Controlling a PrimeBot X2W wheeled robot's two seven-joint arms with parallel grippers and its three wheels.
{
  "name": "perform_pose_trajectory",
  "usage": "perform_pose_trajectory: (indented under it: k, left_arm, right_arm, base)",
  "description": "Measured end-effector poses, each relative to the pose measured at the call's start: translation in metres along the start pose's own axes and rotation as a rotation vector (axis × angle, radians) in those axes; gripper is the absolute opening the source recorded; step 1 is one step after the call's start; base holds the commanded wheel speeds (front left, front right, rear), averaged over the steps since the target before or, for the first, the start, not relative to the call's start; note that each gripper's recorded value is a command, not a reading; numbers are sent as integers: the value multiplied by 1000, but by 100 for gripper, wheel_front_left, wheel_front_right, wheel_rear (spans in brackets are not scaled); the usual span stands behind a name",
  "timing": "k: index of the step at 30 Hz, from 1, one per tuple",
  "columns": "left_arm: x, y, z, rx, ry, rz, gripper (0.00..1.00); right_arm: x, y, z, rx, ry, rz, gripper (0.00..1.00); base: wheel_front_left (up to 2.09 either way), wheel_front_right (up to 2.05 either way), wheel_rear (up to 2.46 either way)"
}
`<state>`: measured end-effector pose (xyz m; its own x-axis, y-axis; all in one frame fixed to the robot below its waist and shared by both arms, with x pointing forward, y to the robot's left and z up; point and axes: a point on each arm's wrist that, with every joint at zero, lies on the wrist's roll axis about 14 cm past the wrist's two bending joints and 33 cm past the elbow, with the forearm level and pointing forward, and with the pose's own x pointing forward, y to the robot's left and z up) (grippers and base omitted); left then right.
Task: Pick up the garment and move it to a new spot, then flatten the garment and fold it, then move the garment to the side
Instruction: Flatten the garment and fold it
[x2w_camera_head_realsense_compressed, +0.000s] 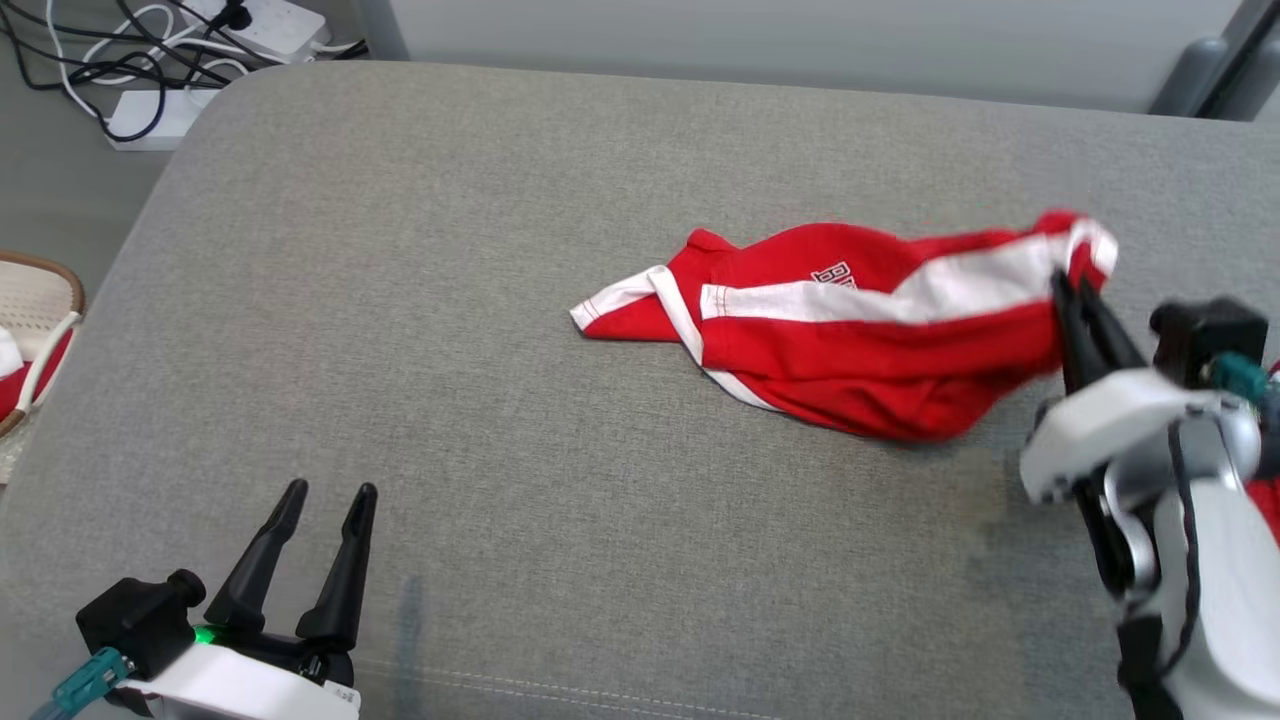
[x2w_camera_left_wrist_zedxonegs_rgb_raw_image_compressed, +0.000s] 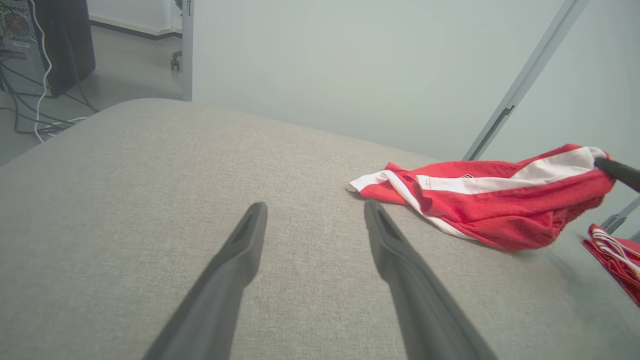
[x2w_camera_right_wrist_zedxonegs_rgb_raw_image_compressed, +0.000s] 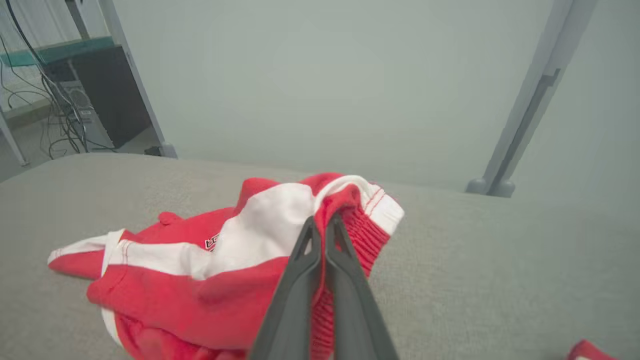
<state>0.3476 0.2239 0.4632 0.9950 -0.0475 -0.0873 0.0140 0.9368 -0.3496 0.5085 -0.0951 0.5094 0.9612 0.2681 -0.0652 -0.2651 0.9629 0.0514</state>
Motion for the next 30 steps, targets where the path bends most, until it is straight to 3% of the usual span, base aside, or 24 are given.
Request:
perform_pose_trajectory:
  k: [3, 4, 5, 6, 7, 12, 20, 30]
  left_arm:
    - [4, -7, -7, -2, 25, -27, 100]
    - [5, -9, -9, -2, 31, -35, 100]
    - [7, -11, -10, -3, 37, -43, 100]
    - [8, -14, -12, -3, 44, -54, 100]
    - [8, -16, -13, -3, 51, -64, 100]
    - [17, -35, -17, 12, 80, -155, 100]
    - [58, -100, 10, 17, 17, -406, 100]
    - [94, -155, -21, 11, 152, -631, 100]
  right_arm:
    - [-34, -12, -49, -12, 167, -38, 0]
    - [-41, -13, -60, -7, 198, -42, 12]
    - [-48, -12, -69, 3, 228, -43, 37]
    - [-53, -12, -77, 7, 251, -45, 80]
    - [-58, -13, -84, 12, 270, -50, 100]
    - [-73, -32, -91, 28, 276, -115, 100]
    - [-98, -54, -77, 34, 176, -190, 100]
    - [-139, -65, -86, 76, 153, -261, 100]
  base:
    - [0, 0, 0]
    - [0, 0, 0]
    - [0, 0, 0]
    - [0, 0, 0]
    - [0, 0, 0]
    - [0, 0, 0]
    - [0, 0, 0]
    - [0, 0, 0]
